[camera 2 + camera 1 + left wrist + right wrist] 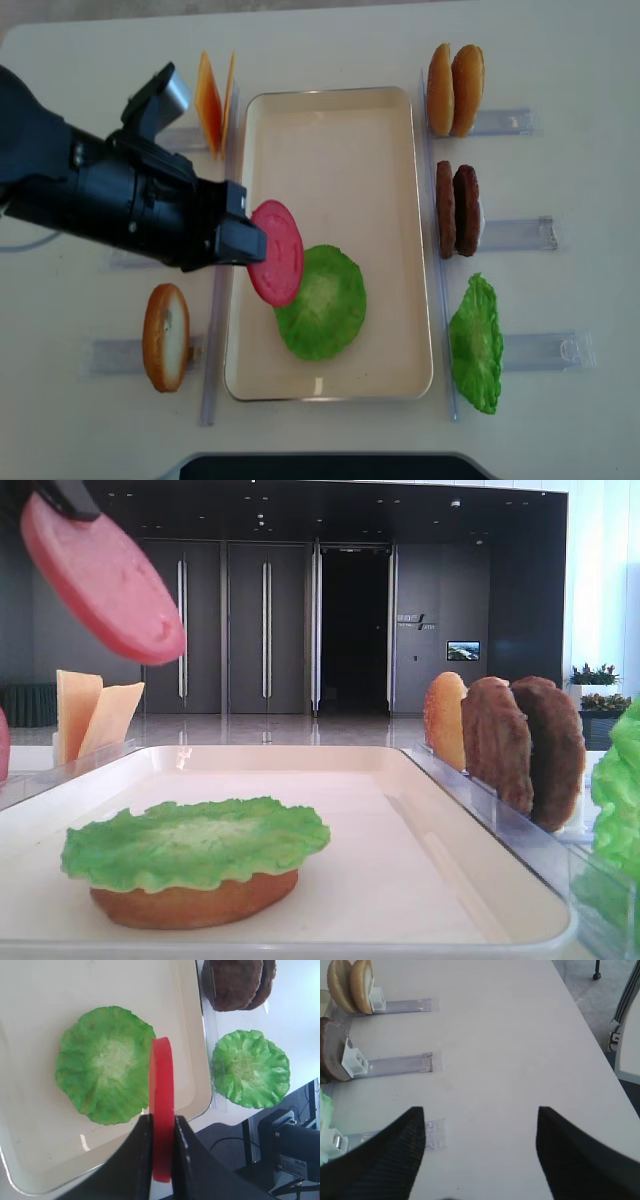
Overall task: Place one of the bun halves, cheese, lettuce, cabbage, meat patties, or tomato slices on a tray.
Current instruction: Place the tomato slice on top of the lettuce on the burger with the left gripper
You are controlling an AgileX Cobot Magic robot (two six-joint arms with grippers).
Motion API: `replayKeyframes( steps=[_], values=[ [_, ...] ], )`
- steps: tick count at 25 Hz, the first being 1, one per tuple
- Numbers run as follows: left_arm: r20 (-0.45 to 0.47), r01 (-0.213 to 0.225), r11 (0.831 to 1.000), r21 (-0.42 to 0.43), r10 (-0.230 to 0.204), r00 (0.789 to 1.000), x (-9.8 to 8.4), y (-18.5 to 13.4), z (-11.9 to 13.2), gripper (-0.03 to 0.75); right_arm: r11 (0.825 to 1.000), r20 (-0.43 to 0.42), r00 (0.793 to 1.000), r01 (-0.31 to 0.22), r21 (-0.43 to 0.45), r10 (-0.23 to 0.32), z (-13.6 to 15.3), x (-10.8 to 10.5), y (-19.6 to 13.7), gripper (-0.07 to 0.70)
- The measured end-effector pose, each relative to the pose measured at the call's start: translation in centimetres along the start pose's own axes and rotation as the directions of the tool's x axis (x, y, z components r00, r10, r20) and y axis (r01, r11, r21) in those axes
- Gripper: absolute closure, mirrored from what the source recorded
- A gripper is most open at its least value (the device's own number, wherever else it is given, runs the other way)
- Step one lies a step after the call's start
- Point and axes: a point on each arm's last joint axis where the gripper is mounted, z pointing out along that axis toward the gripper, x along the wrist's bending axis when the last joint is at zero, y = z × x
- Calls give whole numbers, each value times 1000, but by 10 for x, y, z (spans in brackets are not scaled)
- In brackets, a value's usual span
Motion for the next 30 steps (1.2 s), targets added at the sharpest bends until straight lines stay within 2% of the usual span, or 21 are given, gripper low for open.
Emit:
replayKeyframes(
  steps=[5,9,12,15,19,24,28,30],
  values=[
    [85,-8,1000,3,8,996,14,-20,17,652,1000,0,1000,0,0,0,0,0,0,150],
    [128,64,997,-48,-58,990,32,-29,24,652,1000,0,1000,0,1,0,0,0,0,150],
    [149,96,992,-77,-84,985,43,-36,27,652,1000,0,1000,0,1,0,0,0,0,150],
    [164,112,989,-96,-95,982,45,-37,28,652,1000,0,1000,0,1,0,0,0,0,150],
    [166,152,984,-88,-136,977,48,-35,32,652,1000,0,1000,0,1,0,0,0,0,150],
    [192,238,970,-42,-226,955,56,-30,52,652,1000,0,1000,0,1,0,0,0,0,150],
    [291,273,962,-27,-254,922,56,-25,65,652,1000,0,1000,0,1,0,0,0,0,150],
    [295,282,959,-10,-266,918,59,-25,71,652,1000,0,1000,0,1,0,0,0,0,150]
  ],
)
